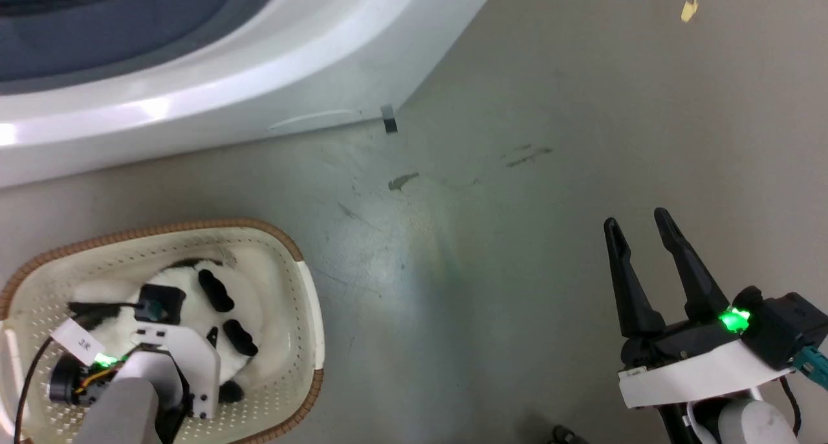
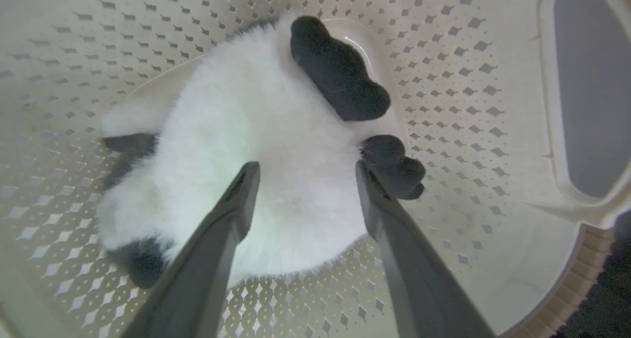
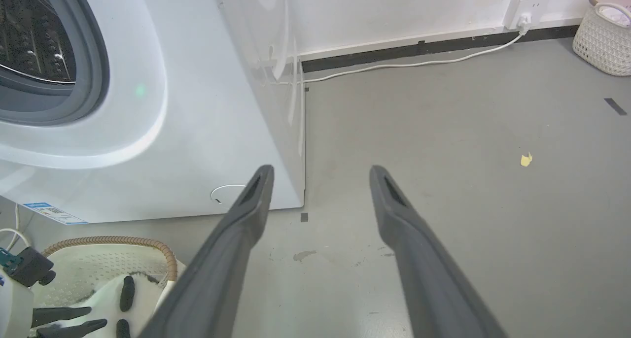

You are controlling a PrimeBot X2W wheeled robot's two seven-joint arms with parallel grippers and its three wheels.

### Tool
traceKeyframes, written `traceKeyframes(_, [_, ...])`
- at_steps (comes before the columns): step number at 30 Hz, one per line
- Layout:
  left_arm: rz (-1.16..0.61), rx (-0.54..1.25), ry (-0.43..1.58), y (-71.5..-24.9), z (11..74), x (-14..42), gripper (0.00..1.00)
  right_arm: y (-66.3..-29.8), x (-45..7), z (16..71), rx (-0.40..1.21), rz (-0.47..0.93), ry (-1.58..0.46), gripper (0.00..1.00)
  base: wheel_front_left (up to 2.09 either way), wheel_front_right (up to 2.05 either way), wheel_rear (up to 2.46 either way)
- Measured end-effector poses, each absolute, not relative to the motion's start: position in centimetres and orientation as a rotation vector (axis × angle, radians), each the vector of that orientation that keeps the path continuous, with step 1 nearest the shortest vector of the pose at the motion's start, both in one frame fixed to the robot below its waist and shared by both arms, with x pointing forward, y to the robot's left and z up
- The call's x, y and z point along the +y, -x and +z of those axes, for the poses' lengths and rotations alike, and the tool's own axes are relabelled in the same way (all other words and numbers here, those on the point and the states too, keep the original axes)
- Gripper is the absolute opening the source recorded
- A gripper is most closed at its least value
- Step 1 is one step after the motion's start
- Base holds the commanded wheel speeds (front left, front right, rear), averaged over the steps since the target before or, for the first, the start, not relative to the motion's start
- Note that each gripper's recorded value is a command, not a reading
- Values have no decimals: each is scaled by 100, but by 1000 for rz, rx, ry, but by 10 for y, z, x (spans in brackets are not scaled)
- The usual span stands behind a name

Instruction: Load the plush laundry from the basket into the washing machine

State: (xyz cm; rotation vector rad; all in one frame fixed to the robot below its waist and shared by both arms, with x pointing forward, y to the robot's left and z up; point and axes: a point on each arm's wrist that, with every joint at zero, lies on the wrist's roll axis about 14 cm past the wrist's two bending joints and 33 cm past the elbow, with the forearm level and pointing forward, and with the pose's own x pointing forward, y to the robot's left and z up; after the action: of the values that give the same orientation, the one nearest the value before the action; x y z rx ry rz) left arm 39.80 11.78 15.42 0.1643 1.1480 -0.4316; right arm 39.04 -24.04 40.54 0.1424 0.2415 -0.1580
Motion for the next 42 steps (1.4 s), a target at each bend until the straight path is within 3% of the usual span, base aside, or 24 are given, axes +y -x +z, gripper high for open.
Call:
traceKeyframes(14, [-446, 1280, -162, -389, 101, 114, 100, -396, -246, 380, 290, -179, -133, 100, 0, 0, 0])
traceKeyframes(15, [-443, 1287, -154, -388, 98, 114, 73, -396, -247, 379, 291, -182, -131, 100, 0, 0, 0])
traceKeyframes(16, [-438, 1288, -143, -387, 96, 112, 20, -396, -248, 378, 292, -184, -127, 100, 0, 0, 0])
traceKeyframes(17, [-434, 1290, -132, -386, 94, 111, 0, -397, -250, 379, 287, -188, -122, 100, 0, 0, 0])
traceKeyframes(29, [-424, 1194, -56, -381, 115, 92, 0, -395, -269, 423, 165, -225, -63, 100, 0, 0, 0])
traceKeyframes(38, [-381, 1007, -8, -358, 195, 97, 0, -357, -262, 471, 48, -214, -45, 100, 0, 0, 0])
traceKeyframes(42, [-369, 826, 28, -380, 241, 93, 0, -352, -254, 489, -11, -185, -55, 100, 0, 0, 0])
